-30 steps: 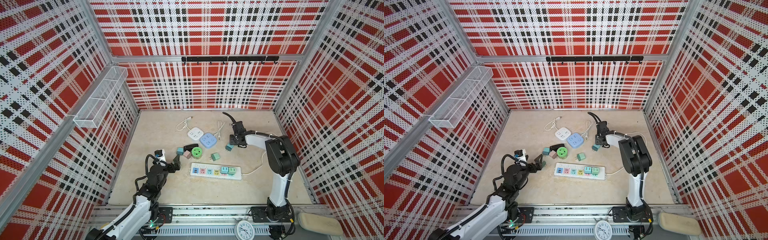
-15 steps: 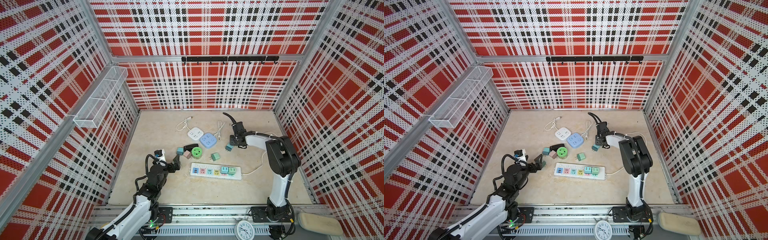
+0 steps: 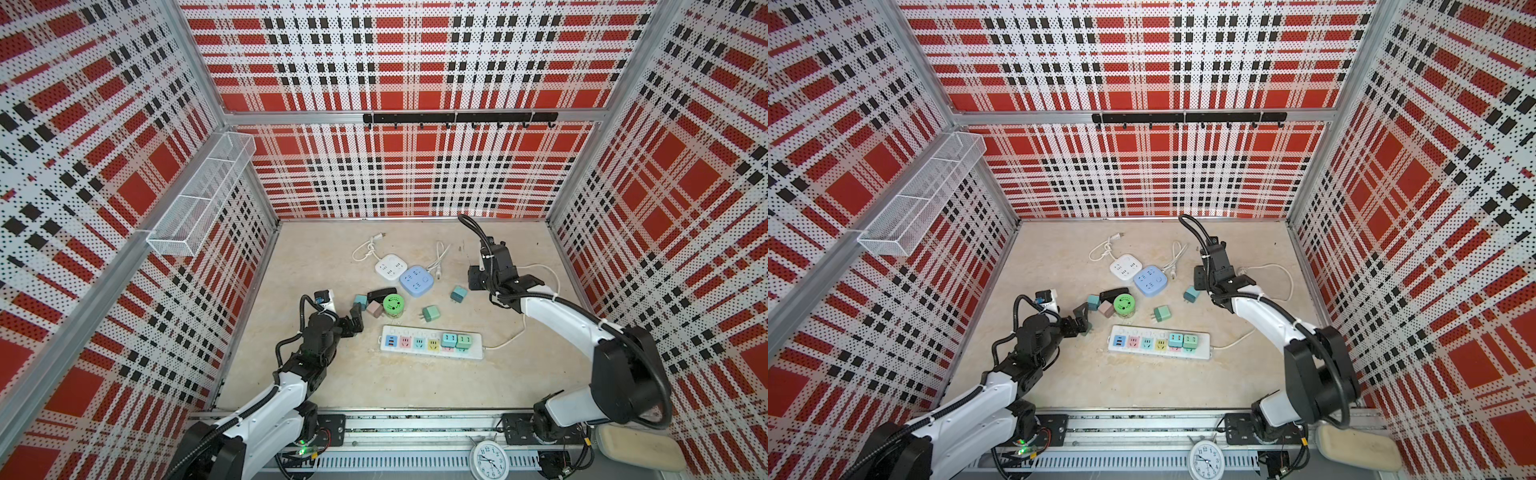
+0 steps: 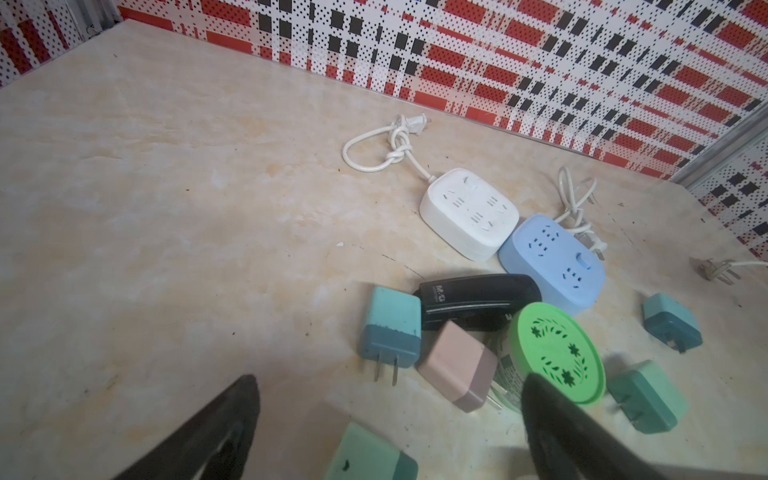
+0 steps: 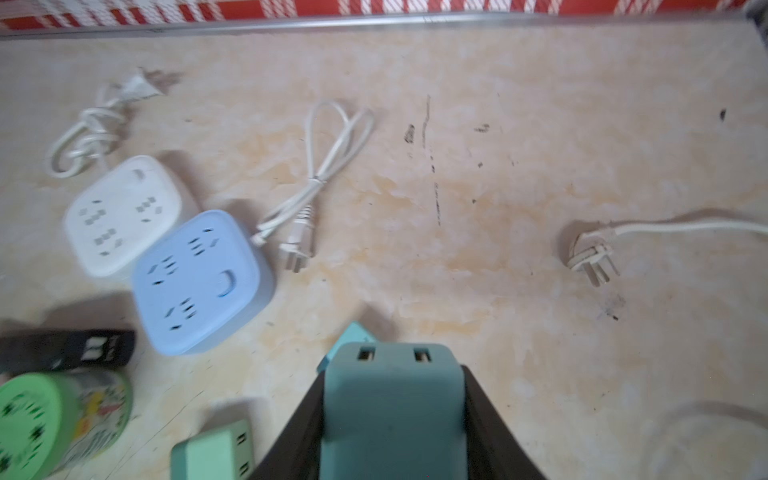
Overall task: Insert the plug
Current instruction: 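Carry the teal adapter toward the left gripper while the left gripper reaches in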
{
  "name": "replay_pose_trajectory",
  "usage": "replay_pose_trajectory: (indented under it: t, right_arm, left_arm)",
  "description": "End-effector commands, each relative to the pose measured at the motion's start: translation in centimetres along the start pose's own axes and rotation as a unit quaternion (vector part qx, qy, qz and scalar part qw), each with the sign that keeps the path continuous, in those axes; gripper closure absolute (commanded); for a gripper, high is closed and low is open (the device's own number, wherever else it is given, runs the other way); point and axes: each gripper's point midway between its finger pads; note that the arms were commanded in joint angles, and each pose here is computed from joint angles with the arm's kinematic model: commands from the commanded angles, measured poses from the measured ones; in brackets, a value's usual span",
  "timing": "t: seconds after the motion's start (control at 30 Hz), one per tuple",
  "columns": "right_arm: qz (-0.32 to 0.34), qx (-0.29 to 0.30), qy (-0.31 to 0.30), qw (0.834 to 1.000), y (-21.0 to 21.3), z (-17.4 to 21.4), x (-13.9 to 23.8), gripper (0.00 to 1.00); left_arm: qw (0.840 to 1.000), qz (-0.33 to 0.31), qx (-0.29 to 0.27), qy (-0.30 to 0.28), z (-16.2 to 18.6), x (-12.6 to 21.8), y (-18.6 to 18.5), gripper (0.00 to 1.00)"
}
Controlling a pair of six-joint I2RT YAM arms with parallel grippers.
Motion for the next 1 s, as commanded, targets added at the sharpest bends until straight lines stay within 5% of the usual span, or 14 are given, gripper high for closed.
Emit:
replay_pose_trajectory:
  t: [0.0,0.37,0.7,0.87,0.97]
  right_arm:
    - [-0.017,0.066,-0.053,0.996,3.0,-0.2,2.6,0.77]
    - [-0.163,0.212,-0.224,0.937,12.8,4.4,11.8,0.81]
    - [-0.207,0.251,-0.298,0.898,15.3,4.3,13.1,0.85]
    - [-0.195,0.323,-0.364,0.851,18.0,3.0,12.6,0.85]
    - [-0.176,0.347,-0.377,0.840,19.1,2.1,11.8,0.90]
  left_arm:
    - [1.000,0.017,-0.015,-0.011,-0.9,0.2,-1.2,0.01]
    - [0.998,0.036,-0.046,-0.014,-0.6,0.7,-2.7,0.01]
    - [0.998,0.030,-0.040,-0.024,-1.0,1.0,-2.3,0.01]
    - [0.998,0.036,-0.024,-0.038,-1.1,1.8,-1.8,0.01]
    - [0.998,0.035,-0.023,-0.040,-1.2,1.9,-1.7,0.01]
Point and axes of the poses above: each gripper's point midway between its finger pads, its own x axis back along the fingers, its own y axis along the line the jaws close on, z = x × y
